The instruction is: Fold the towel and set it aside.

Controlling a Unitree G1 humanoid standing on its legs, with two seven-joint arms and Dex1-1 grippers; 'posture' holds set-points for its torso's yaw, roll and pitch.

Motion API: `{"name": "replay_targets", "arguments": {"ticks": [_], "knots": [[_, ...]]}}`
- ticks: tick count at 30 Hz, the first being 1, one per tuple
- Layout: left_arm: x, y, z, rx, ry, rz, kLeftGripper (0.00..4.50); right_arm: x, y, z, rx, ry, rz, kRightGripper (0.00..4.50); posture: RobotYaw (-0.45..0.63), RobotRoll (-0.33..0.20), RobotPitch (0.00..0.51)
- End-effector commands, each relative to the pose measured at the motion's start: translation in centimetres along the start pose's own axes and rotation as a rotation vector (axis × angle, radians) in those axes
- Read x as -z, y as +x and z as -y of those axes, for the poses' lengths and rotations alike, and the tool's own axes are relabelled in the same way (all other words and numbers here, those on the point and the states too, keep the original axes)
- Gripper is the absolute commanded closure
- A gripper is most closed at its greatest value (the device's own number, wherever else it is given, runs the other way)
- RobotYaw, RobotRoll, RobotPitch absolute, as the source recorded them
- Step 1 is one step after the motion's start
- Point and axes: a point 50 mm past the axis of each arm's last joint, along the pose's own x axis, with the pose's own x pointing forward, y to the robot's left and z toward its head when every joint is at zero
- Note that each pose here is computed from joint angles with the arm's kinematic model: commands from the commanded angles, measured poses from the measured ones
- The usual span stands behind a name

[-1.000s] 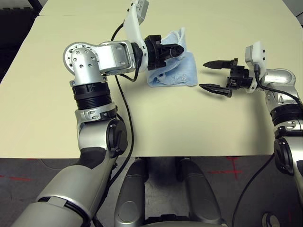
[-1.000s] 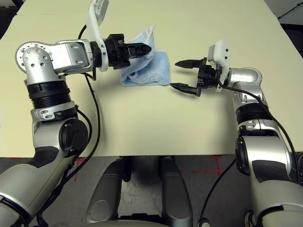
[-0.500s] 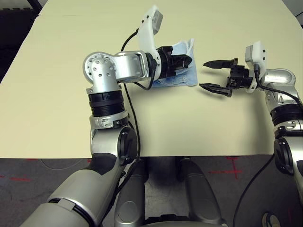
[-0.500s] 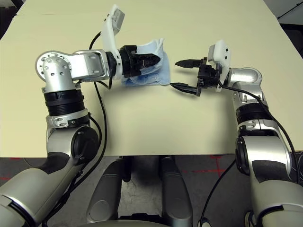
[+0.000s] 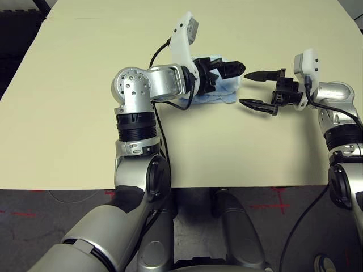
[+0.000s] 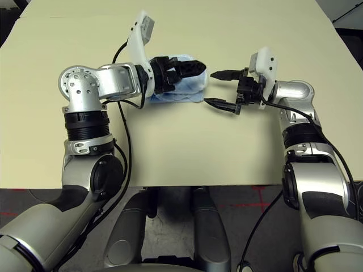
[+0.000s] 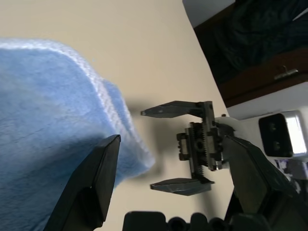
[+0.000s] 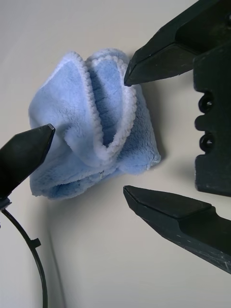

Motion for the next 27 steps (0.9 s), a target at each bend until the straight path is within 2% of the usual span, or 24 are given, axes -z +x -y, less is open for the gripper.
{"name": "replay_targets", "arguments": {"ticks": [1, 5, 7, 13, 17, 22, 25, 27], "knots": [[1.1, 0.3, 0.3, 0.048, 0.013, -0.065, 0.06, -0.1, -0.5, 0.4, 0.041, 0.028, 0.017, 0.0, 0.03, 0.0, 0.291], [-0.1, -1.4, -1.0, 0.065, 0.167, 0.03, 0.06, -0.6, -0.5, 0.9, 0.074, 0.071, 0.066, 0.0, 0.02, 0.0, 0.29], [-0.7, -2.9, -2.6, 0.05, 0.309, 0.056, 0.06, -1.0, -0.3, 1.0, 0.088, 0.111, 0.116, 0.0, 0.02, 0.0, 0.292], [-0.7, -5.5, -6.6, 0.033, 0.692, -0.012, 0.06, -1.1, 0.2, 0.6, 0.046, 0.187, 0.15, 0.0, 0.03, 0.0, 0.294], [-1.2, -6.3, -8.0, 0.05, 0.935, -0.049, 0.06, -0.7, 0.1, 0.0, -0.029, 0.181, 0.096, 0.0, 0.04, 0.0, 0.292], [-1.9, -6.9, -8.4, 0.088, 0.976, -0.045, 0.06, -0.5, -0.3, 0.0, -0.062, 0.131, 0.053, 0.0, 0.04, 0.0, 0.29], [-2.1, -7.4, -8.4, 0.112, 0.975, -0.04, 0.0, -0.6, -0.5, 0.1, -0.061, 0.11, 0.055, 0.61, 0.04, 0.0, 0.287], [-2.3, -7.7, -8.4, 0.129, 0.971, -0.023, 0.0, -0.6, -0.5, 0.1, -0.064, 0.104, 0.054, 1.29, 0.04, 0.0, 0.287]]}}
